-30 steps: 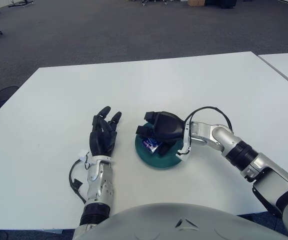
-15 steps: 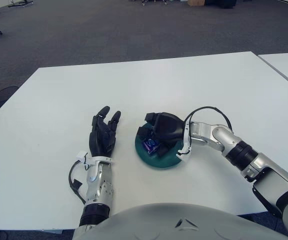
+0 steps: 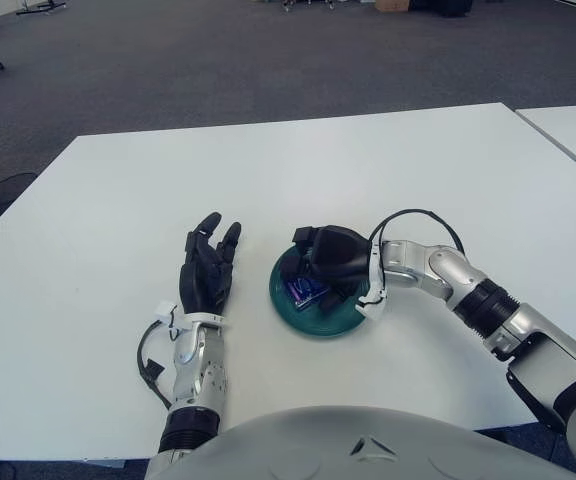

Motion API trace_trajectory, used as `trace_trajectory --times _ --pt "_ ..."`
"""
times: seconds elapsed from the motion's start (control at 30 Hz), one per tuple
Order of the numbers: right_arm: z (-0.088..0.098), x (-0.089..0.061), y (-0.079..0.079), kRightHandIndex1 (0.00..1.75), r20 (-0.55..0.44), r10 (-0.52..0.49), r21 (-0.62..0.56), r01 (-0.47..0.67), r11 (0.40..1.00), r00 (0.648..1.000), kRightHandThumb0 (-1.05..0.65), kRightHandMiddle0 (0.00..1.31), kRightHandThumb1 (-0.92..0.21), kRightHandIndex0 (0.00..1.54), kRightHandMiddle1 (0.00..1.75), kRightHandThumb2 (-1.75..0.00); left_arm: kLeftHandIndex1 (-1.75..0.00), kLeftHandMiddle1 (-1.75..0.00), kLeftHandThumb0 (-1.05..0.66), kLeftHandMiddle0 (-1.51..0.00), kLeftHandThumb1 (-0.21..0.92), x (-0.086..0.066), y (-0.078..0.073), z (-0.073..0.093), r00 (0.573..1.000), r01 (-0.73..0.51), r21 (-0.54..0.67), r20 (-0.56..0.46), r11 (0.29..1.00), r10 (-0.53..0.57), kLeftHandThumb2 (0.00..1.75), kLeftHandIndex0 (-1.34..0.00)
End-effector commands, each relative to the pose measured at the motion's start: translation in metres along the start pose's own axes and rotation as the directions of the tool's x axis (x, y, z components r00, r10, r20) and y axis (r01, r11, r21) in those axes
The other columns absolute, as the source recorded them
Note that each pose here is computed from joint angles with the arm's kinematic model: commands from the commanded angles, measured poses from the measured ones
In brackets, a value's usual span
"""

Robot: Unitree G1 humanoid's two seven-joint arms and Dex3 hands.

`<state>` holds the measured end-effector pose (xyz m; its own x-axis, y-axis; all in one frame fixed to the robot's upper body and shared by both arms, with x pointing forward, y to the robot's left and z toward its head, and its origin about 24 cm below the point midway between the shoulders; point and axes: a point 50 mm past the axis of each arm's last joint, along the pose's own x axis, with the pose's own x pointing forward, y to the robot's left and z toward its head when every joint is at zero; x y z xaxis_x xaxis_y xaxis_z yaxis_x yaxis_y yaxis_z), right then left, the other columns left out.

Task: Put the gum into the plate.

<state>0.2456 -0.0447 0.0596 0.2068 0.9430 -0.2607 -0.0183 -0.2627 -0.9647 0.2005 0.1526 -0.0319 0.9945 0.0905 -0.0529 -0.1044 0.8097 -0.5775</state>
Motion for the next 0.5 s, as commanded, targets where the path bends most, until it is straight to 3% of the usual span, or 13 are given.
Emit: trace_trajectory --times 0.0,0.13,0.27,0.47 --pt "-0.005 -0.001 -0.011 0.24 -0.01 -0.019 -0.009 0.019 1.0 1.0 -1.05 0.0 -0.92 0.4 0.65 -1.19 -0.92 -0.35 -0.7 -0.32 0.92 -0.036 0.007 -0.045 0.977 -0.149 -0.085 -0.17 0.985 0.133 0.99 0.0" --pt "-0.007 -0.006 -0.015 0.2 -0.021 -0.023 0.004 0.023 1.0 1.0 -1.05 0.0 -0.92 0.42 0.64 -1.18 -0.93 -0.35 -0.71 -0.33 0.92 -0.036 0.007 -0.046 0.977 -0.145 -0.074 -0.165 0.987 0.131 0.98 0.0" --pt "-0.014 -0.02 -0.024 0.17 -0.051 -0.054 0.039 0.056 0.998 0.997 -1.05 0.0 -0.92 0.42 0.62 -1.17 -0.92 -0.35 -0.71 -0.33 0.92 -0.036 0.008 -0.046 0.978 -0.148 -0.047 -0.159 0.988 0.139 0.96 0.0" --pt "-0.023 -0.033 -0.027 0.1 -0.154 -0.135 0.19 0.163 0.968 0.979 -1.05 0.0 -0.92 0.34 0.51 -1.14 -0.92 -0.34 -0.71 -0.34 0.92 -0.038 0.007 -0.047 0.973 -0.175 -0.026 -0.157 0.984 0.169 0.94 0.0"
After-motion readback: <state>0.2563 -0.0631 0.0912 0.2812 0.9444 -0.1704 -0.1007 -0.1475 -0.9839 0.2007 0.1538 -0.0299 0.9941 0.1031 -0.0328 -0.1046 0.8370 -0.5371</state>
